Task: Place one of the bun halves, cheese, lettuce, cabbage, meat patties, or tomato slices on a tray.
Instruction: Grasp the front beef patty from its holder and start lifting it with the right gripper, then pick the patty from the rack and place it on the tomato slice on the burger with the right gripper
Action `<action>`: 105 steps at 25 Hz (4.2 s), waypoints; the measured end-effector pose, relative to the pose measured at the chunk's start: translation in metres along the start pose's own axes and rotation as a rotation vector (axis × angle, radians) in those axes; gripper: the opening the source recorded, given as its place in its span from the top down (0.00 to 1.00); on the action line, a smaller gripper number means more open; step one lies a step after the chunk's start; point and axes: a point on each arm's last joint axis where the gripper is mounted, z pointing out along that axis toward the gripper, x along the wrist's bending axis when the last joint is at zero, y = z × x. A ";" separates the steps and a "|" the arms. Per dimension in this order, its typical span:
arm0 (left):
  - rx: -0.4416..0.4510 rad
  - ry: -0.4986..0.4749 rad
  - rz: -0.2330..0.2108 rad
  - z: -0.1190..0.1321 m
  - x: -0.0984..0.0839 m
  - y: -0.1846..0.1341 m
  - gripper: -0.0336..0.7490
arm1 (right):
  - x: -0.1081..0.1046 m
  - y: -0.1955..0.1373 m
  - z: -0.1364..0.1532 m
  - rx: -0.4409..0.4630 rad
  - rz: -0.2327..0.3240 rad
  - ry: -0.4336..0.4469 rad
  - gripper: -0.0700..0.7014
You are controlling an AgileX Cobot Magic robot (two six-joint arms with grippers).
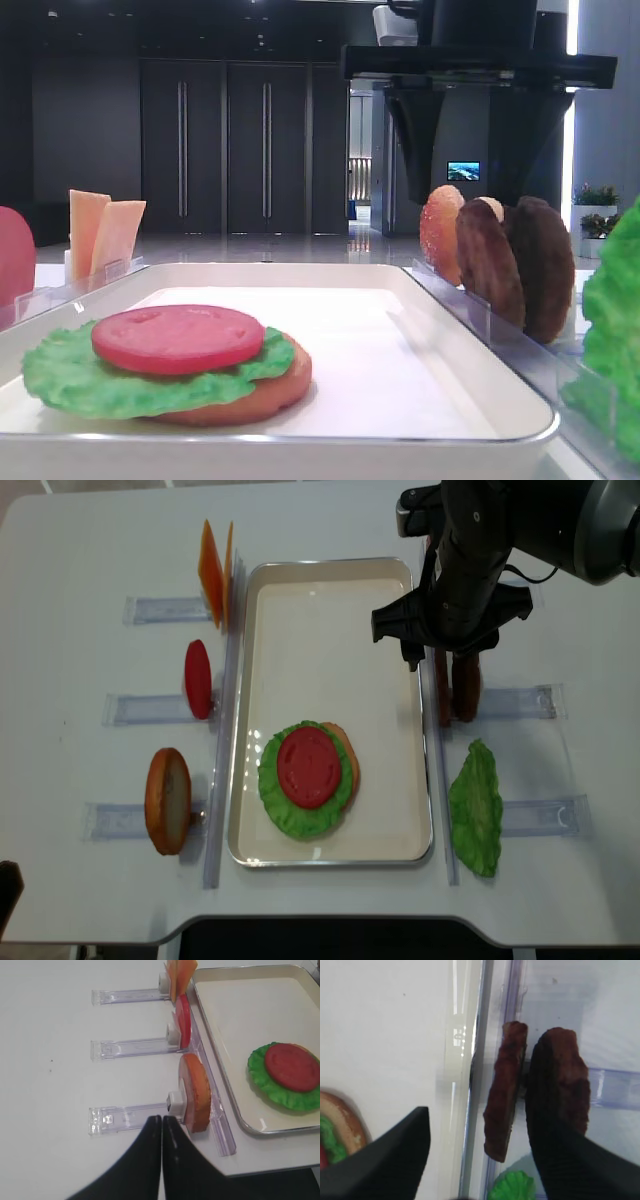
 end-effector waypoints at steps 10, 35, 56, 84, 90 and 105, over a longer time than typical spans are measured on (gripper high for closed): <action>0.000 0.000 0.000 0.000 0.000 0.000 0.96 | 0.000 0.001 0.000 -0.010 -0.004 -0.003 0.39; 0.000 0.000 0.000 0.000 0.000 0.000 0.96 | 0.000 0.004 0.018 0.013 -0.018 -0.035 0.39; 0.000 0.000 0.000 0.000 0.000 0.000 0.96 | -0.003 0.005 0.020 0.003 -0.042 -0.070 0.61; 0.000 0.000 0.000 0.000 0.000 0.000 0.96 | -0.010 -0.004 -0.004 0.036 -0.037 -0.099 0.76; 0.000 0.000 0.000 0.000 0.000 0.000 0.96 | -0.010 -0.008 -0.031 0.017 -0.017 -0.061 0.76; 0.000 0.000 0.000 0.000 0.000 0.000 0.96 | 0.018 -0.025 -0.068 -0.032 -0.078 0.182 0.76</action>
